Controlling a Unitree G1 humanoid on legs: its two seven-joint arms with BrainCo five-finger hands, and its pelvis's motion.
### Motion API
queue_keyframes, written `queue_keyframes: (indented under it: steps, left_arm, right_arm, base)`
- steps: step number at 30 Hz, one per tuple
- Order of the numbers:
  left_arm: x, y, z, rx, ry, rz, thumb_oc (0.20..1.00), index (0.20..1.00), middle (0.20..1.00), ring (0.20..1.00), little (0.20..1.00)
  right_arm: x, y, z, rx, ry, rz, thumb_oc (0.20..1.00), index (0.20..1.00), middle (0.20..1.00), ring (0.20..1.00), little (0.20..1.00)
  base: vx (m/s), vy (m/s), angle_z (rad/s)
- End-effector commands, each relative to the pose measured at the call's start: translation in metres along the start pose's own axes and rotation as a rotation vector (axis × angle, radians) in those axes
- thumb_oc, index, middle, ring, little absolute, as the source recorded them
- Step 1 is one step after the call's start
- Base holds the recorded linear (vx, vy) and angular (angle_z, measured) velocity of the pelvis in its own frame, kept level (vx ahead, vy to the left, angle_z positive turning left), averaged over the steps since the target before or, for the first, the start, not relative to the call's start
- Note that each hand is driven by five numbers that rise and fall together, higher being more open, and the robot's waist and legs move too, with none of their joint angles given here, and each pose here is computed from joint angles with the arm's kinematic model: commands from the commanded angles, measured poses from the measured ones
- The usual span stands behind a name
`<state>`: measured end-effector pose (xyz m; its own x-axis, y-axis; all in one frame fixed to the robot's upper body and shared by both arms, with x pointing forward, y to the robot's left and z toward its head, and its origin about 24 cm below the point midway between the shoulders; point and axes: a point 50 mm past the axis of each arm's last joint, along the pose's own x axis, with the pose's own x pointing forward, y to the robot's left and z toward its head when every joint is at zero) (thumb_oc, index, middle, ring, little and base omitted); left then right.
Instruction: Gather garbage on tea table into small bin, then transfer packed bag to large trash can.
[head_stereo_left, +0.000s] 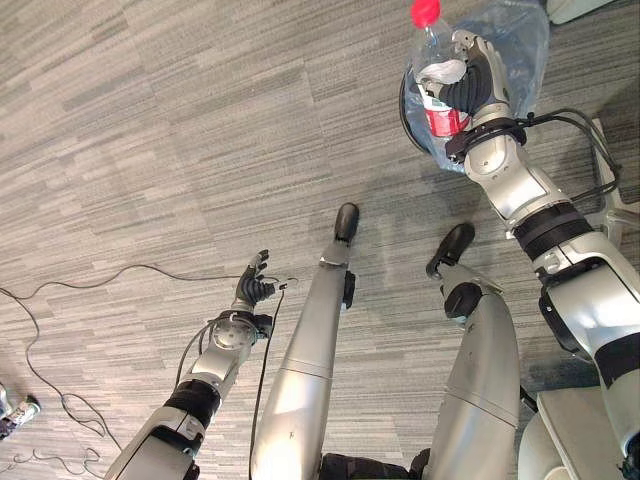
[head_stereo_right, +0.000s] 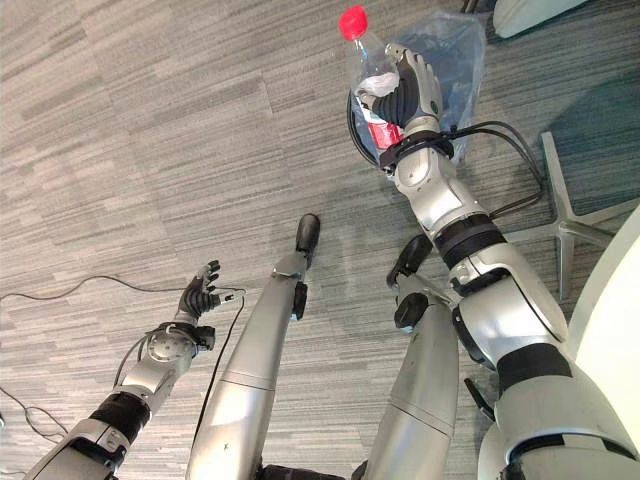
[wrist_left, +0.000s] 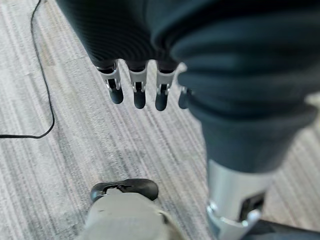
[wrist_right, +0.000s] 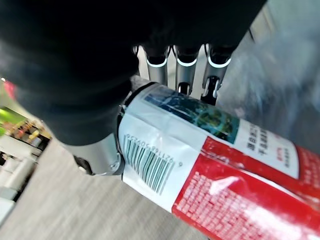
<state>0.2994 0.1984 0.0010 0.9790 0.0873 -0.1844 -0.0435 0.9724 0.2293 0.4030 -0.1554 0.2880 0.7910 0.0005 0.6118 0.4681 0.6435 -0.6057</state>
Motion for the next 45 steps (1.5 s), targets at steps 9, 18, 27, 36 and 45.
queue_keyframes:
  steps: [9,18,27,36,45]
  left_arm:
    - [-0.018,-0.003,-0.027,0.039,0.075,-0.031,1.000,1.000,1.000,1.000,1.000]
    - [-0.019,0.001,-0.028,0.024,0.075,-0.003,1.000,1.000,1.000,1.000,1.000]
    - [-0.019,0.009,-0.027,0.058,0.057,0.020,1.000,1.000,1.000,1.000,1.000]
    - [-0.014,0.014,-0.018,0.062,0.025,0.032,1.000,1.000,1.000,1.000,1.000]
    - [-0.013,0.012,-0.019,0.014,0.038,0.043,1.000,1.000,1.000,1.000,1.000]
  right_arm:
    - [-0.015,0.005,-0.023,-0.023,0.045,0.016,1.000,1.000,1.000,1.000,1.000]
    - [-0.024,0.004,-0.017,-0.145,-0.079,0.049,1.000,1.000,1.000,1.000,1.000]
    - [-0.038,0.028,-0.045,-0.646,-0.146,0.284,1.000,1.000,1.000,1.000,1.000]
    - [-0.056,0.058,-0.072,-0.708,-0.001,0.440,0.200,0.200,0.200,0.200,0.200]
    - [-0.047,0.047,-0.048,-0.455,-0.032,0.300,0.200,0.200,0.200,0.200,0.200]
  base:
    - [0.01,-0.007,-0.02]
    - [0.00,-0.012,-0.05]
    - [0.00,-0.020,-0.03]
    - [0.00,-0.001,0.02]
    - [-0.02,-0.008,-0.02]
